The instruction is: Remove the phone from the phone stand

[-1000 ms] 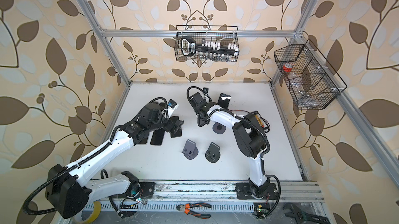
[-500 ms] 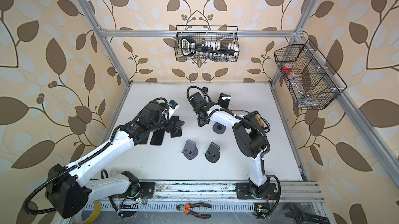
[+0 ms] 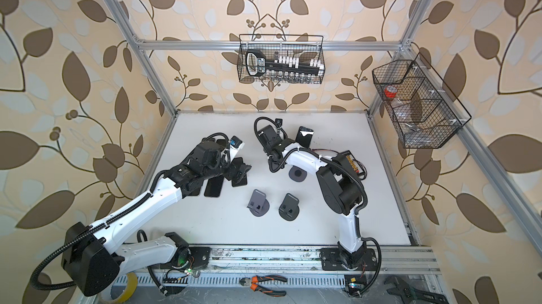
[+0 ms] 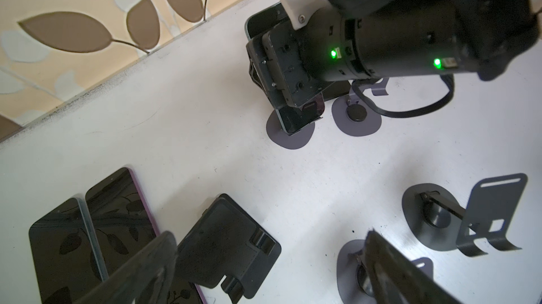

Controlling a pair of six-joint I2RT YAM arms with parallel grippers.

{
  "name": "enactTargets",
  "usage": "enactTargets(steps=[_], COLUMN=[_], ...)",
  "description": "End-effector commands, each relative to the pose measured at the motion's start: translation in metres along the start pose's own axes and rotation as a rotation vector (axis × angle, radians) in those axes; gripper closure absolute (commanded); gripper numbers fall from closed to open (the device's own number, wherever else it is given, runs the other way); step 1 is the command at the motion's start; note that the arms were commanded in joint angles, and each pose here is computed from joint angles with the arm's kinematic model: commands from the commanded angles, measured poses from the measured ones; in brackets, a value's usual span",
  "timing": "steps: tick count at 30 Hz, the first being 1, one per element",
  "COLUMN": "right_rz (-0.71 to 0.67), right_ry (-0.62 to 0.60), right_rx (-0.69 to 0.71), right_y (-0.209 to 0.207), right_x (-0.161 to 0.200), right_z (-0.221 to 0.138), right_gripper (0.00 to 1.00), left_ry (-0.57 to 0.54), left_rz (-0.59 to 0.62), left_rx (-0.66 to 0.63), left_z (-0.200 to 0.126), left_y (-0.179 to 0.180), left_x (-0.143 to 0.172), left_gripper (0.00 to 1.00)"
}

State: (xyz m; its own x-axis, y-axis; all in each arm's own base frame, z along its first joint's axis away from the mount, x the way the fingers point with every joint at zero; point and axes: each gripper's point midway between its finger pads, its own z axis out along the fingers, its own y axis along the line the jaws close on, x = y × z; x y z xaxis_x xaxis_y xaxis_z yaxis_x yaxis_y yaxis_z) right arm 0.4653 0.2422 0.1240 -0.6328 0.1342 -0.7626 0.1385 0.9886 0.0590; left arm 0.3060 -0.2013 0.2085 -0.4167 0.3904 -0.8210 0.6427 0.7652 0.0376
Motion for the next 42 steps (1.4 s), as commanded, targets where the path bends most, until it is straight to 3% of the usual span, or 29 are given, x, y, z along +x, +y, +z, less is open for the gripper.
enactTargets(steps=[1,26,42], right_rz=[0.011,0.033,0.042], right_ry=[-0.022,-0.079,0.027], right_rx=[-0.026,-0.137,-0.291], right_y=[0.000,0.008,0.025], right_x=[-0.011,-0.046,-0.035], right_z=[-0.012,-0.055,-0.106], right_gripper=[0.32,0.35,0.38], left_ry=[-0.051,-0.053,-0.089], left_rz=[0.034,0.031,-0.056], left_rx=[-0.013,-0.030,-0.025], left_z=[-0.008,-0.010,-0.023], left_y=[0.000,0.002,0.001], left_x=[-0.018,-0.020,-0.028], left_gripper=[0.01,0.01,0.01])
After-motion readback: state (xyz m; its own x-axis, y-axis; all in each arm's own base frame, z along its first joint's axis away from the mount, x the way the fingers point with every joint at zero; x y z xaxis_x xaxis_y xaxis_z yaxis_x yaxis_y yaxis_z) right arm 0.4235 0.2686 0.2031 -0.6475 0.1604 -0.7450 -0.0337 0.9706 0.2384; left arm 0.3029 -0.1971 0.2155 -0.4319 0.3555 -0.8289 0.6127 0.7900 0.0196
